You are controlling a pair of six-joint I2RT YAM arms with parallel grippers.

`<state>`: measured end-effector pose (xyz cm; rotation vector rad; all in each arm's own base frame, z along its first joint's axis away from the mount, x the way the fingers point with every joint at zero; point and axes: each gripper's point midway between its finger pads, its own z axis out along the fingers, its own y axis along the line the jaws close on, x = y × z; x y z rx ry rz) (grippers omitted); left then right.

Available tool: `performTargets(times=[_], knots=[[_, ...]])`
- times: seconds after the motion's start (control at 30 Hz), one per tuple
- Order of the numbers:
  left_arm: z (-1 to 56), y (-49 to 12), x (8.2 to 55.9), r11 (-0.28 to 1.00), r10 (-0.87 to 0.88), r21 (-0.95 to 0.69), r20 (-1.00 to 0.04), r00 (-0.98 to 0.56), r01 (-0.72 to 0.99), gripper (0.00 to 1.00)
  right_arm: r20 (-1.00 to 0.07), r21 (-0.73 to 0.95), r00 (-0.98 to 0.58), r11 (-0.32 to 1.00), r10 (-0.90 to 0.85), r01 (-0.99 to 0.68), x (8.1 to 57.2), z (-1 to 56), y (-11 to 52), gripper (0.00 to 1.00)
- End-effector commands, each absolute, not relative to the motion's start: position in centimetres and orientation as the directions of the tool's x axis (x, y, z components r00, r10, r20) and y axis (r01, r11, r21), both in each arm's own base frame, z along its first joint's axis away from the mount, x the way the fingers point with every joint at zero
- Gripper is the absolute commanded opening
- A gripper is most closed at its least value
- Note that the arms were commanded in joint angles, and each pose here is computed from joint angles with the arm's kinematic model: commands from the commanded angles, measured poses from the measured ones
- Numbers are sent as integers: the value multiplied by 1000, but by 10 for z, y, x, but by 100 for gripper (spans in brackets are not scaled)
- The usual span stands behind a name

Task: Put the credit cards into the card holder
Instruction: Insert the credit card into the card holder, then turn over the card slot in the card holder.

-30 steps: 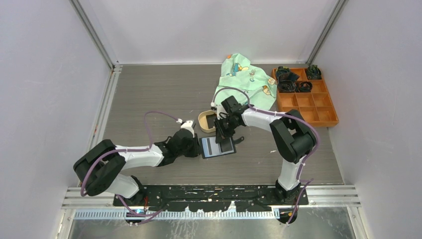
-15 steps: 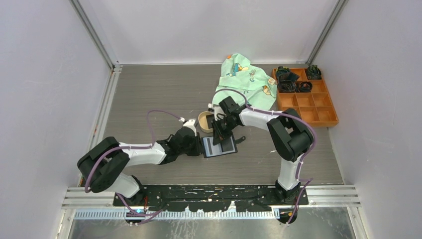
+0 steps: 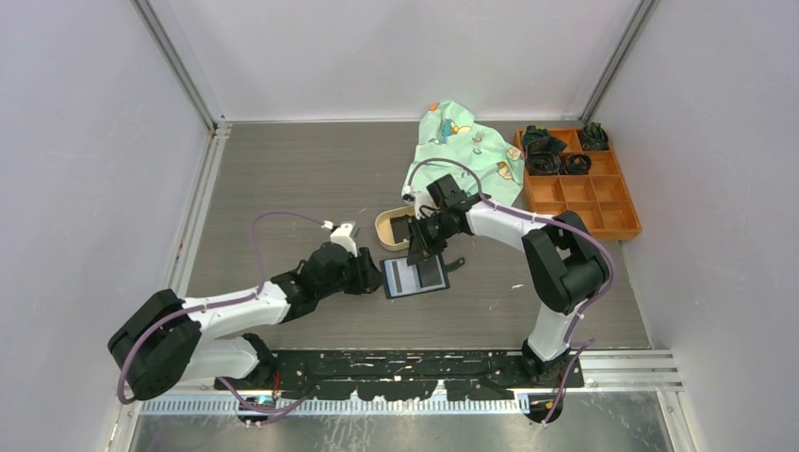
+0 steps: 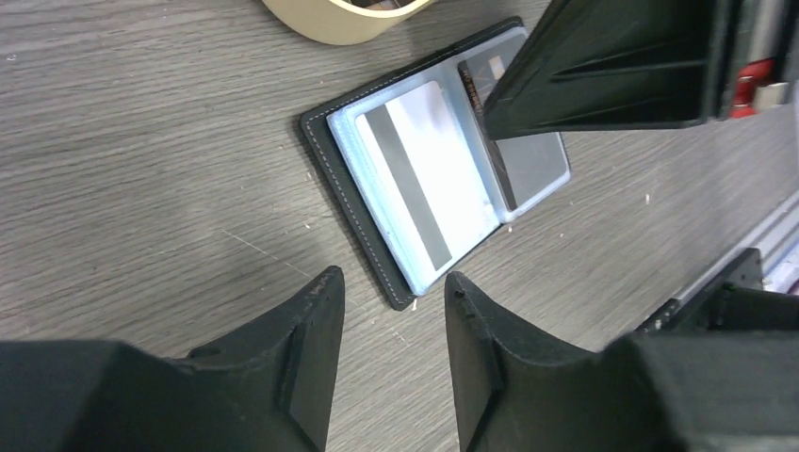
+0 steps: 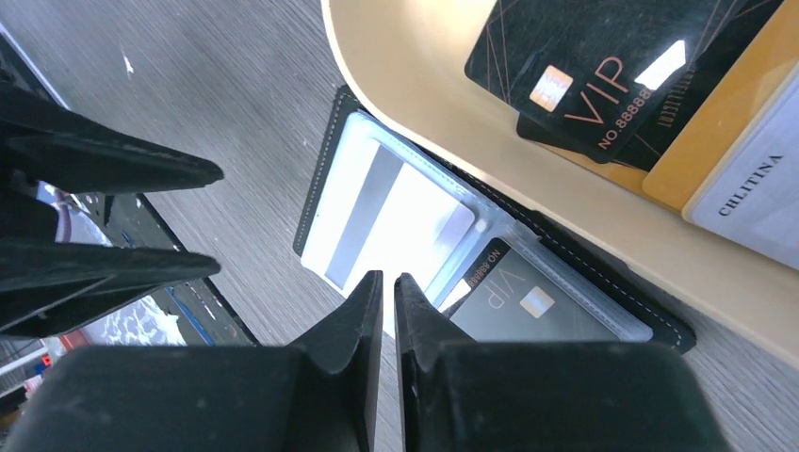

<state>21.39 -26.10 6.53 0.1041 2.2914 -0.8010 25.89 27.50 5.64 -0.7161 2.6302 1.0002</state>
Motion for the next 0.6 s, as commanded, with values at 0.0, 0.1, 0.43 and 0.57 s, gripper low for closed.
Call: performTargets(times=[0.0,0.1,0.43,0.57], knots=[[90,-276,215,709,-220,-621,-645,-731,334,46,-376,544,-849,654,-371,-526,263,49,277,15],[94,-285,216,657,-246,-674,-615,-749,338,46,-346,537,-859,671,-378,-512,263,41,275,15],[77,-308,230,557,-308,-784,-500,-810,273,41,-288,508,-874,712,-391,-486,262,23,269,13],[66,-306,234,588,-308,-774,-481,-821,234,41,-282,501,-876,718,-393,-483,262,21,268,13]])
